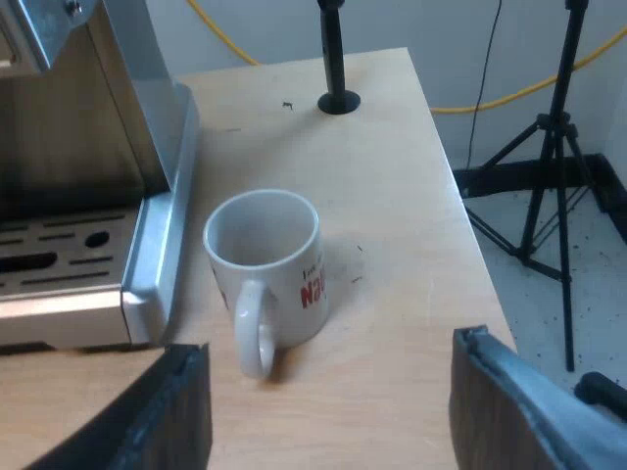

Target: Remove mug from coffee machine

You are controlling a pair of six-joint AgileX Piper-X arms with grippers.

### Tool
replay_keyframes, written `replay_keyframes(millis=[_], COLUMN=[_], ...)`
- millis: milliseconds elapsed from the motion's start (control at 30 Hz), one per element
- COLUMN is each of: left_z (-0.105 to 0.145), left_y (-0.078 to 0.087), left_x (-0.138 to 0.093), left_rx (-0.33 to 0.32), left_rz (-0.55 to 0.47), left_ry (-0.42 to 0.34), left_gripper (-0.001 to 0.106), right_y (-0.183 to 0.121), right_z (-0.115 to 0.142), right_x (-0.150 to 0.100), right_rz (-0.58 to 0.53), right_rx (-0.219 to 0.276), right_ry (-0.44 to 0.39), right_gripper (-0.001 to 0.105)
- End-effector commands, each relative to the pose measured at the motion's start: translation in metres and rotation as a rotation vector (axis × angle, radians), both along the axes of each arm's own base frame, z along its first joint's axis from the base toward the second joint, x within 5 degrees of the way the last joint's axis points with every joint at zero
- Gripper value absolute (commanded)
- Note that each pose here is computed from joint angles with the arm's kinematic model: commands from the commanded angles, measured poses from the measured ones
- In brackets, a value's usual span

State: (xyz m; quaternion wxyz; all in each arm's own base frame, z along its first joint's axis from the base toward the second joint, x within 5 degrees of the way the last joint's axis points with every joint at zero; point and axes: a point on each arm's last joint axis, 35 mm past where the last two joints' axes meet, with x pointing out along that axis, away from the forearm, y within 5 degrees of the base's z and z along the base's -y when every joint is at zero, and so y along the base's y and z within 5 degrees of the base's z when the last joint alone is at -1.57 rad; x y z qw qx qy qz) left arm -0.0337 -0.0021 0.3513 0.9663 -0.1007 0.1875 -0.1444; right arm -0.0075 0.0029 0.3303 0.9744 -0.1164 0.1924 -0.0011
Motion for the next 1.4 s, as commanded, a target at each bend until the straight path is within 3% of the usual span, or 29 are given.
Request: replay_keyframes(millis=[33, 533, 733, 1400], left_z=[0.001, -0.046, -0.062, -0.062], left_y=[-0.001, -0.007, -0.009, -0.009], left_x=[0.006, 0.054, 0.064, 0.064], left_rx=[-0.001, 0.004, 0.009, 0.026], left_rz=[0.013, 0.013, 0.012, 0.005], left_ry=[0.001, 0.036, 0.063, 0.052], left_gripper=[0.079, 0.079, 0.079, 0.079], right_y=[0.000, -0.003, -0.004, -0.004], right_z=[-0.003, -0.064, -0.072, -0.081], right_x=[0.003, 0.033, 0.038, 0.040], right_rz=[0.016, 0.017, 0.015, 0.002], right_rx=[-0.016, 0.010, 0.015, 0.036], right_ry=[0.019, 0.214, 0.225, 0.246], right_gripper=[0.055, 0.055, 0.055, 0.055])
